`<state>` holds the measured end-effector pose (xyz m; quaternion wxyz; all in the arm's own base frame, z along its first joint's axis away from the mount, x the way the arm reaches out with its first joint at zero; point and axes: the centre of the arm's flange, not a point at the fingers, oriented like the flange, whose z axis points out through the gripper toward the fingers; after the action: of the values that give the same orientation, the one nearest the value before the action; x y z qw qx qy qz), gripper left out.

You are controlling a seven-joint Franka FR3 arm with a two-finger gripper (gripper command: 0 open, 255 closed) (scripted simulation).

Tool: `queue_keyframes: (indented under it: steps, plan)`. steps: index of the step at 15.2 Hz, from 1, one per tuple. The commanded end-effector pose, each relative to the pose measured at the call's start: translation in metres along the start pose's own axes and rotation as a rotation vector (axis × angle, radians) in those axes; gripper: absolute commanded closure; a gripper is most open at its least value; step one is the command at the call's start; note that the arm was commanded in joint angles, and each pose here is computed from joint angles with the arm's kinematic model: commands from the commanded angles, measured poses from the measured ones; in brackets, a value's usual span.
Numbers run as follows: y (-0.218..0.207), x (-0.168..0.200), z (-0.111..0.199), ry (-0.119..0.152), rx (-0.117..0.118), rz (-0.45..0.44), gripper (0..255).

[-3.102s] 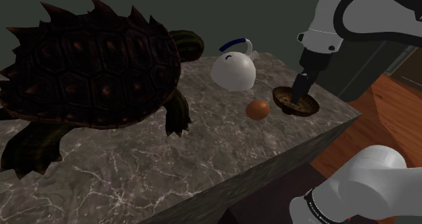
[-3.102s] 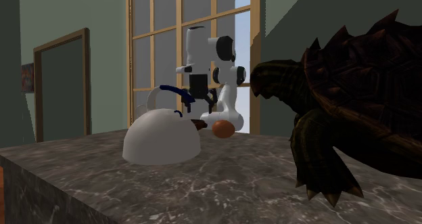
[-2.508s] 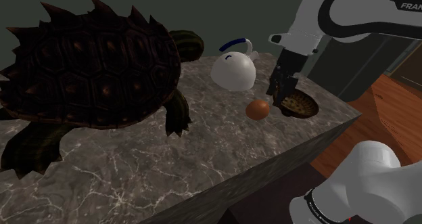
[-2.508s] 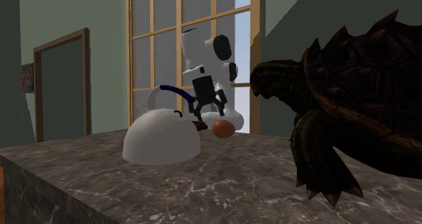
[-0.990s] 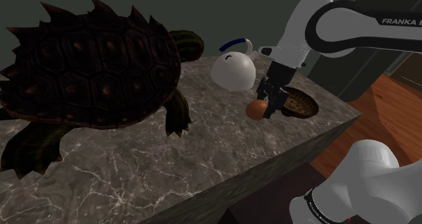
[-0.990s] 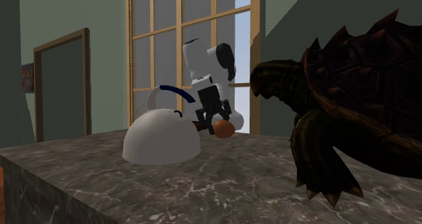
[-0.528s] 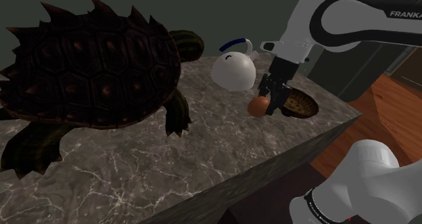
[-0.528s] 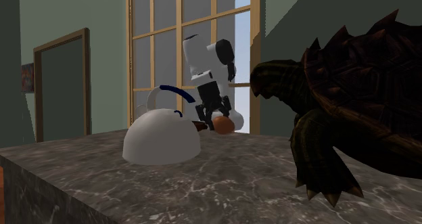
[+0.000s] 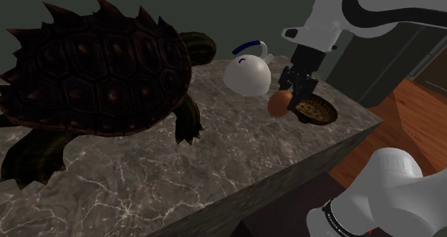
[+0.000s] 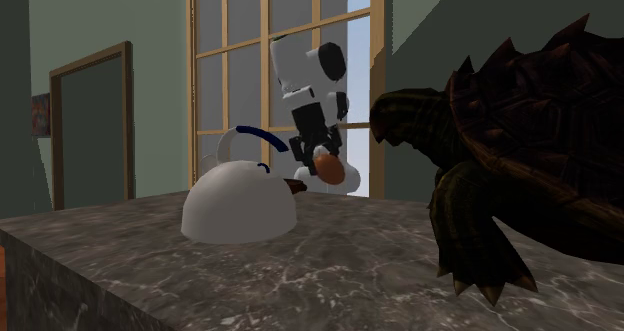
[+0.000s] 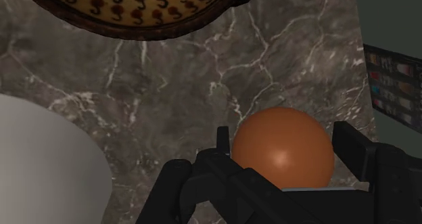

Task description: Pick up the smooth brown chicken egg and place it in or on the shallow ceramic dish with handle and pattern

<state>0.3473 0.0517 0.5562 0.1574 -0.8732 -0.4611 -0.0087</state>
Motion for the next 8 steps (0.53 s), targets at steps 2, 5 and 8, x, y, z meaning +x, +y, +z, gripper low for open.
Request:
queue_keyframes:
  steps: [2,5,8]
  plan:
    - [-0.004,0.004,-0.014,0.000,0.000,0.000,255]
    - [-0.008,0.006,-0.029,0.000,0.000,0.000,255]
    - [-0.012,0.009,-0.044,0.000,0.000,0.000,255]
